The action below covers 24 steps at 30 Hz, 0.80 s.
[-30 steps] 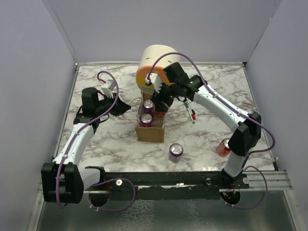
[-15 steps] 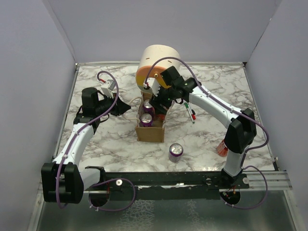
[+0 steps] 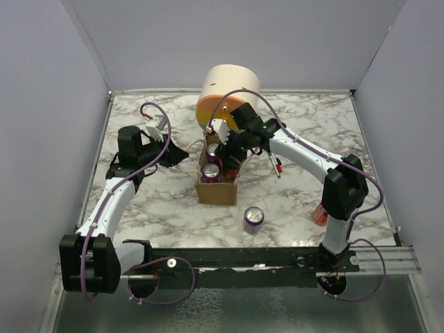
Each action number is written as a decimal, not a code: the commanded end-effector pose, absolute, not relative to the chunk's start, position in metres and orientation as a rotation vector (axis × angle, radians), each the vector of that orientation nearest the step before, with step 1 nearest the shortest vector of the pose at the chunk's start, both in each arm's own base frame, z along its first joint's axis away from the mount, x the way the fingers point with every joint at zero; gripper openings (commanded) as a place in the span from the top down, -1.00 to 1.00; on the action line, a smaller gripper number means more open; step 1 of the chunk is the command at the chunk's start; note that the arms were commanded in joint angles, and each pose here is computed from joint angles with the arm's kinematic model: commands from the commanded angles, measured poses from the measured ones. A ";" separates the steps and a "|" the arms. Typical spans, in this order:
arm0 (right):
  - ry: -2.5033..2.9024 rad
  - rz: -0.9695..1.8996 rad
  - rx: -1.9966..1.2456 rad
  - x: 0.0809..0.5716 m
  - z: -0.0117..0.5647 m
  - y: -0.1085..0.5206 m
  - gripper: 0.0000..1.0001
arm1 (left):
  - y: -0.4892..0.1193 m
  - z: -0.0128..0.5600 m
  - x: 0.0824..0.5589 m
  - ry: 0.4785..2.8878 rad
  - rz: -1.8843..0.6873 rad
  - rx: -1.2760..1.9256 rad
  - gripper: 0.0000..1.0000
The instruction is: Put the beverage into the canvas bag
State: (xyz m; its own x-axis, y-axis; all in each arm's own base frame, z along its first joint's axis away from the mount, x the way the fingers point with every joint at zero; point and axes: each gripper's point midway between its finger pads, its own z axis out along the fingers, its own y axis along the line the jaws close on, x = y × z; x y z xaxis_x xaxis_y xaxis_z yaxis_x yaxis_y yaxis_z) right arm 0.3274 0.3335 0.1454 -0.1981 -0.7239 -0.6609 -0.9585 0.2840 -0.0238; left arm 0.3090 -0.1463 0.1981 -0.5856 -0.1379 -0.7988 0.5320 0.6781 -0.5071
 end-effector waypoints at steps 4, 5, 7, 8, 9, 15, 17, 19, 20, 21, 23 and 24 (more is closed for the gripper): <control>1.929 0.595 -1.486 0.331 0.147 0.350 0.84 | -0.152 0.203 0.306 1.974 -0.972 0.349 1.00; 1.934 0.598 -1.488 0.330 0.145 0.351 0.82 | -0.152 0.202 0.305 1.975 -0.974 0.349 1.00; 1.939 0.608 -1.494 0.329 0.142 0.351 0.78 | -0.152 0.202 0.305 1.977 -0.976 0.348 1.00; 1.941 0.610 -1.497 0.328 0.140 0.351 0.76 | -0.152 0.202 0.306 1.976 -0.978 0.348 1.00; 1.945 0.611 -1.498 0.328 0.138 0.350 0.74 | -0.152 0.202 0.306 1.977 -0.979 0.347 1.00; 1.962 0.606 -1.498 0.326 0.126 0.348 0.57 | -0.152 0.202 0.306 1.978 -0.981 0.346 1.00; 1.959 0.606 -1.500 0.326 0.124 0.348 0.51 | -0.153 0.202 0.306 1.979 -0.981 0.347 1.00; 1.958 0.612 -1.508 0.325 0.121 0.348 0.45 | -0.152 0.201 0.306 1.979 -0.980 0.348 1.00; 1.958 0.612 -1.511 0.324 0.120 0.348 0.42 | -0.152 0.201 0.307 1.980 -0.979 0.348 1.00; 1.959 0.611 -1.515 0.324 0.118 0.347 0.39 | -0.152 0.201 0.306 1.979 -0.980 0.349 1.00; 1.960 0.607 -1.520 0.324 0.116 0.347 0.35 | -0.152 0.202 0.306 1.978 -0.979 0.351 1.00; 1.961 0.601 -1.524 0.325 0.115 0.346 0.31 | -0.152 0.201 0.306 1.978 -0.979 0.350 1.00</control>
